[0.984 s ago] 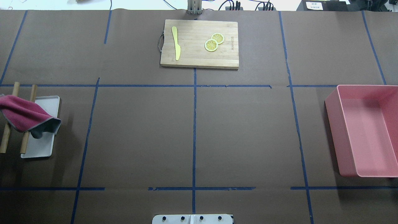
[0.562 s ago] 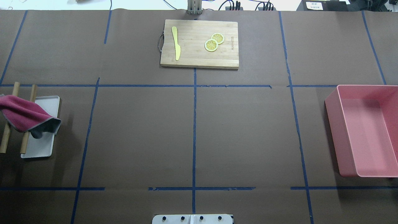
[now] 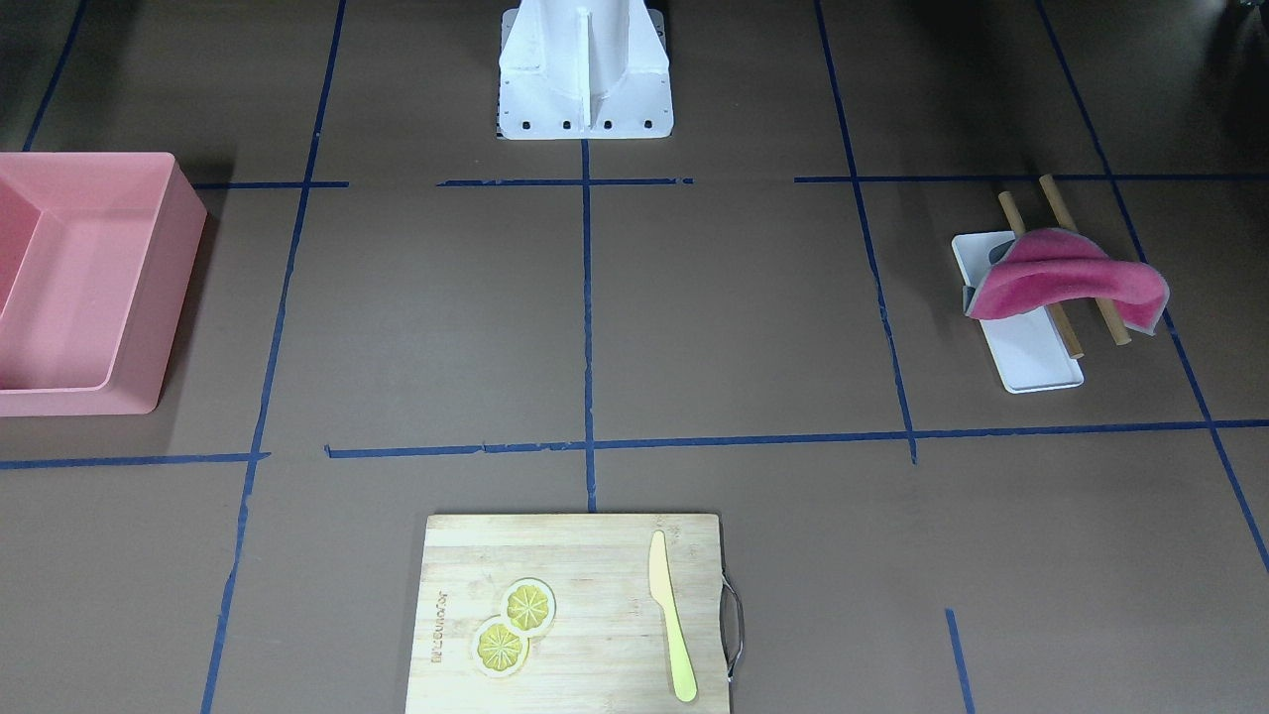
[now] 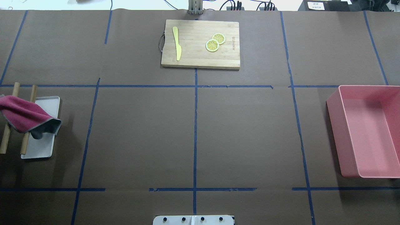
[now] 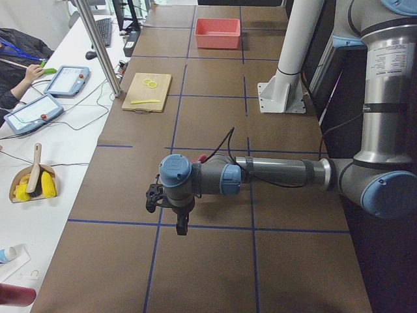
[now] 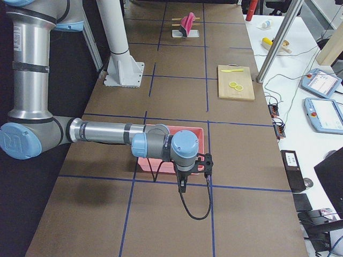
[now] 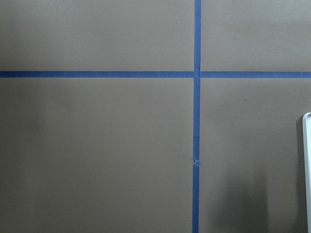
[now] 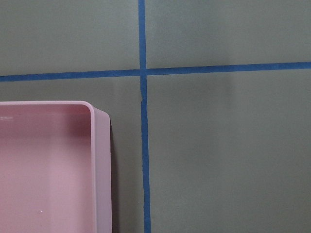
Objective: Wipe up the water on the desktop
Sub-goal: 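Move the left gripper toward the pink cloth on the white tray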
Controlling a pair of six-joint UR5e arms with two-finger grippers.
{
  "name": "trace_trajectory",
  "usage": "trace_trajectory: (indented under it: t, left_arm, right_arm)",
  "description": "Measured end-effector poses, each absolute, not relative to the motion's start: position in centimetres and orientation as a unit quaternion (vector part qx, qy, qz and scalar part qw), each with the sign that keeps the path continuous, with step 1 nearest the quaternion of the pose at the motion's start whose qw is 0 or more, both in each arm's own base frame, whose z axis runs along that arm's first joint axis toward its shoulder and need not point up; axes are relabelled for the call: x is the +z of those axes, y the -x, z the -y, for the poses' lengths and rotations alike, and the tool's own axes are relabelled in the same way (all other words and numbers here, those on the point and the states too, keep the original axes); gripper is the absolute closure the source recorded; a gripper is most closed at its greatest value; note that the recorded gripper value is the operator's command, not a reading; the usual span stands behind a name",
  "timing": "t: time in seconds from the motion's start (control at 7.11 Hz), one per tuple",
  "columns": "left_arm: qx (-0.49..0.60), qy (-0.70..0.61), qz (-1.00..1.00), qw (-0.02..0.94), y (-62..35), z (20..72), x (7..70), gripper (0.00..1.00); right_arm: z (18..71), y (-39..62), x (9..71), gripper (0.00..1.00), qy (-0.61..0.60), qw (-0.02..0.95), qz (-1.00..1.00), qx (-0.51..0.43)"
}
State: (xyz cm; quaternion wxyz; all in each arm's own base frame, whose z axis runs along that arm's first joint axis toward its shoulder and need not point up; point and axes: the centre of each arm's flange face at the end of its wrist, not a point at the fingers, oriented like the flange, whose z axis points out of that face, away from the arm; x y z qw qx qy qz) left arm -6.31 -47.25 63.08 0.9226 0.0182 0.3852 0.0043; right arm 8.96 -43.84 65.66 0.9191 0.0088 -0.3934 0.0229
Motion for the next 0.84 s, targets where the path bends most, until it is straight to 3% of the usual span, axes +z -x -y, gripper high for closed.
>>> trace_trajectory:
  t: [0.42,0.84]
  left_arm:
    - [-0.003,-0.034,-0.417,0.908,2.4,47.4,56.3,0.0]
    - [-0.055,-0.013,-0.485,0.873,-1.3,46.5,54.2,0.0]
  right_arm:
    - [43.9,-9.0,65.5,0.0,-0.011,0.919,0.394,0.022]
    - [43.9,-9.0,65.3,0.0,-0.013,0.919,0.394,0.021]
